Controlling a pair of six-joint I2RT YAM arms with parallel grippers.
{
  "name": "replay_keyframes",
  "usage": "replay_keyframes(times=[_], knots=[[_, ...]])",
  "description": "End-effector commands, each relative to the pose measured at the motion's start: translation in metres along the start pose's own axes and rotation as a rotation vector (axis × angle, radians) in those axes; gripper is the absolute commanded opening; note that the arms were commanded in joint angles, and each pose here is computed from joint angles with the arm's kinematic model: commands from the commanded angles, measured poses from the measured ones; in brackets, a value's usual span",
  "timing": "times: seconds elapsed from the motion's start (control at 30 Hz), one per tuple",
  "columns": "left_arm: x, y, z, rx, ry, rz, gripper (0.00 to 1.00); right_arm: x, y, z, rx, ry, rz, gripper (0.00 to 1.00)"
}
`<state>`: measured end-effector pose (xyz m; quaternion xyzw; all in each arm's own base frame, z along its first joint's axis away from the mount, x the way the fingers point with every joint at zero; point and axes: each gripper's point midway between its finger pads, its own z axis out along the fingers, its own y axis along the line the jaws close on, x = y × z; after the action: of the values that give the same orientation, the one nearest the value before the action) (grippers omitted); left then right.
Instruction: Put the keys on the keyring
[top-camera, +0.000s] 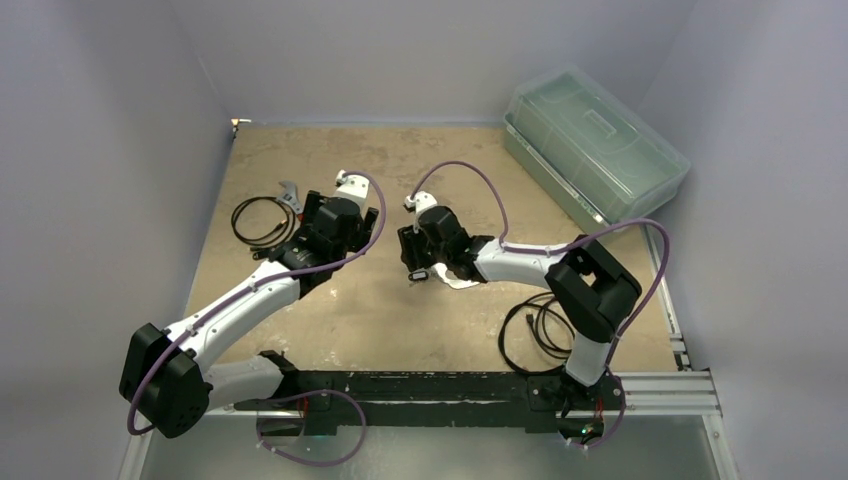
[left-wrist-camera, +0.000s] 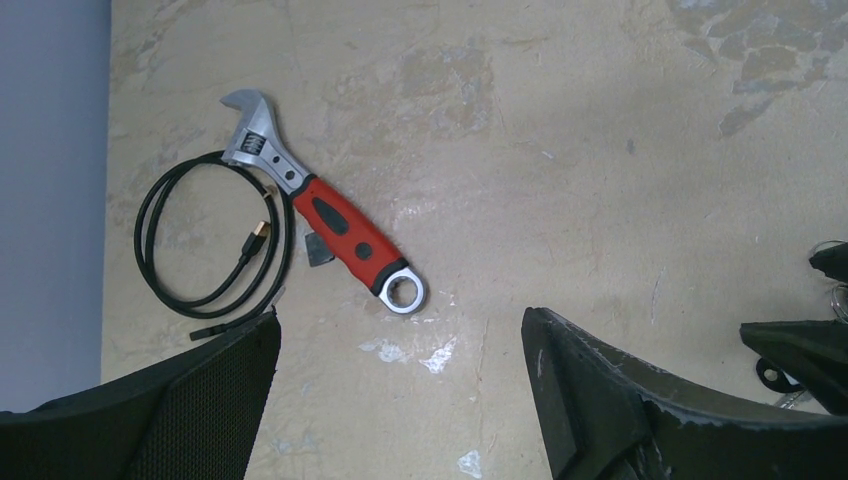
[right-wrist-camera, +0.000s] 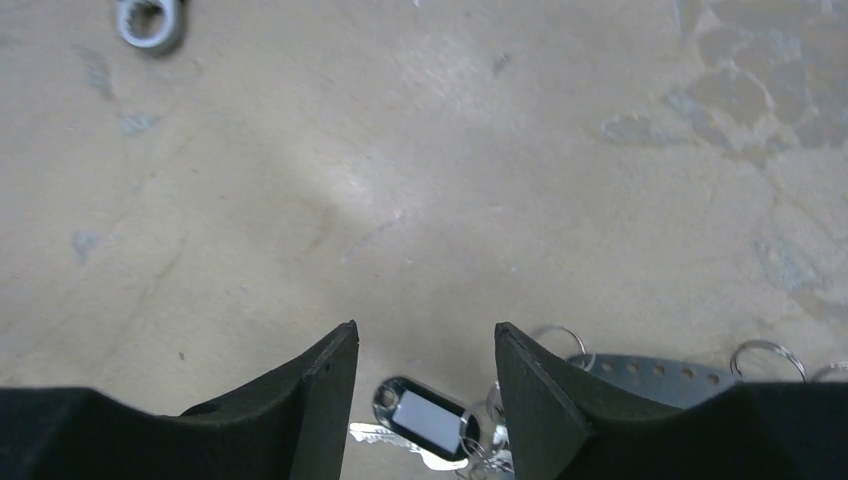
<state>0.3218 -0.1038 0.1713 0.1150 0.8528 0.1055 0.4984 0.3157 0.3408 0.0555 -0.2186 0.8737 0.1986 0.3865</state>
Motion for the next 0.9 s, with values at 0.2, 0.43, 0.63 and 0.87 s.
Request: replay_keyframes(times=[0.2,0.43,0.63,0.87], knots=[[-0.007,0.011,-0.002,-0.047,-0.034,-0.022,0.89,-0.032,-0.032,-0.021,0.199,-0.093,0.061,0.64],[-0.008,0.009,0.0,-0.04,-0.032,-0.018,0.89,0.006,-0.051,-0.037,0.274,-0.05,0.225,0.9],[-0.008,0.007,0.001,-0.032,-0.028,-0.015,0.89,0.019,-0.037,-0.018,0.168,0.0,0.312,0.95],[-0.008,0.009,0.0,-0.04,-0.029,-0.013,0.89,0.015,-0.021,0.001,0.085,0.023,0.328,0.94]])
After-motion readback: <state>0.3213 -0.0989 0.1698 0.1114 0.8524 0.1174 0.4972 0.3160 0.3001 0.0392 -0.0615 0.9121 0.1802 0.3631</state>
